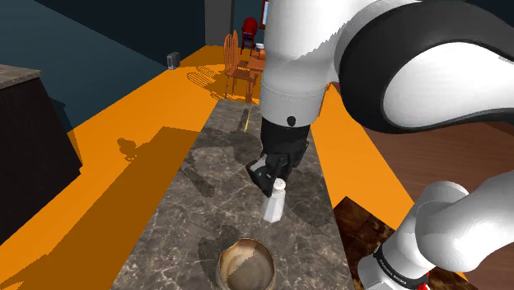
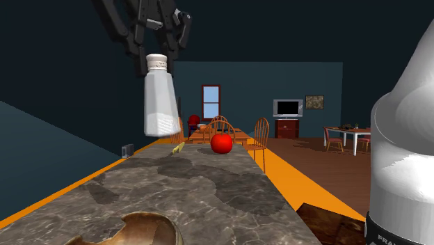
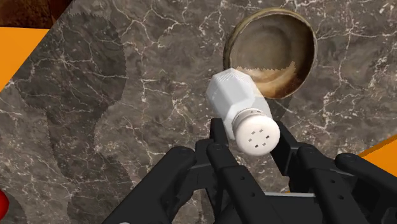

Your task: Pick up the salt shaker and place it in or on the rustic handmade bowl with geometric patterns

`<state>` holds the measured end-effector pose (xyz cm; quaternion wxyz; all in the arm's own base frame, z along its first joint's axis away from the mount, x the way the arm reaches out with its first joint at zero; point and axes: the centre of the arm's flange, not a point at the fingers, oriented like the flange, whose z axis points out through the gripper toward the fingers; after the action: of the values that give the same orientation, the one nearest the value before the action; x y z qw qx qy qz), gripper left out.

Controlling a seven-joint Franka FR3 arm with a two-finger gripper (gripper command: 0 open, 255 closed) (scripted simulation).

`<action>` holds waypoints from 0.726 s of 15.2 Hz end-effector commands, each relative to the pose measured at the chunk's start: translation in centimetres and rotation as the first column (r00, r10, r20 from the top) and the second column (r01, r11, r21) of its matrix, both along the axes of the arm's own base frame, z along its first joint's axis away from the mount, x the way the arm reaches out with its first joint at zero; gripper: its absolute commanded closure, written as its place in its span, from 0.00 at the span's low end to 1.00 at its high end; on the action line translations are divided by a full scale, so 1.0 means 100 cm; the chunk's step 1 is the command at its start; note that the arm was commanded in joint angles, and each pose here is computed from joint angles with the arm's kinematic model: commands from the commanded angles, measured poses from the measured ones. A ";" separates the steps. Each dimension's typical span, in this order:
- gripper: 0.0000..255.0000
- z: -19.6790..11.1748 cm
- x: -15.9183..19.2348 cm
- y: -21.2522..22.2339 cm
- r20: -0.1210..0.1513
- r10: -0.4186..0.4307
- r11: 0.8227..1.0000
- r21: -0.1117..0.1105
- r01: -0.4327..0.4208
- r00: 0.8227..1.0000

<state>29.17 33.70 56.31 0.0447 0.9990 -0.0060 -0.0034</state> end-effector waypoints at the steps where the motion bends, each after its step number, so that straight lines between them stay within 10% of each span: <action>1: 1.00 0.007 -0.012 0.024 -0.001 -0.002 1.000 0.000 0.002 1.000; 11: 1.00 -0.030 -0.021 0.044 -0.001 -0.002 1.000 0.000 0.002 1.000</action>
<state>27.04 38.04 53.91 0.0446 0.9990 -0.0068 -0.0041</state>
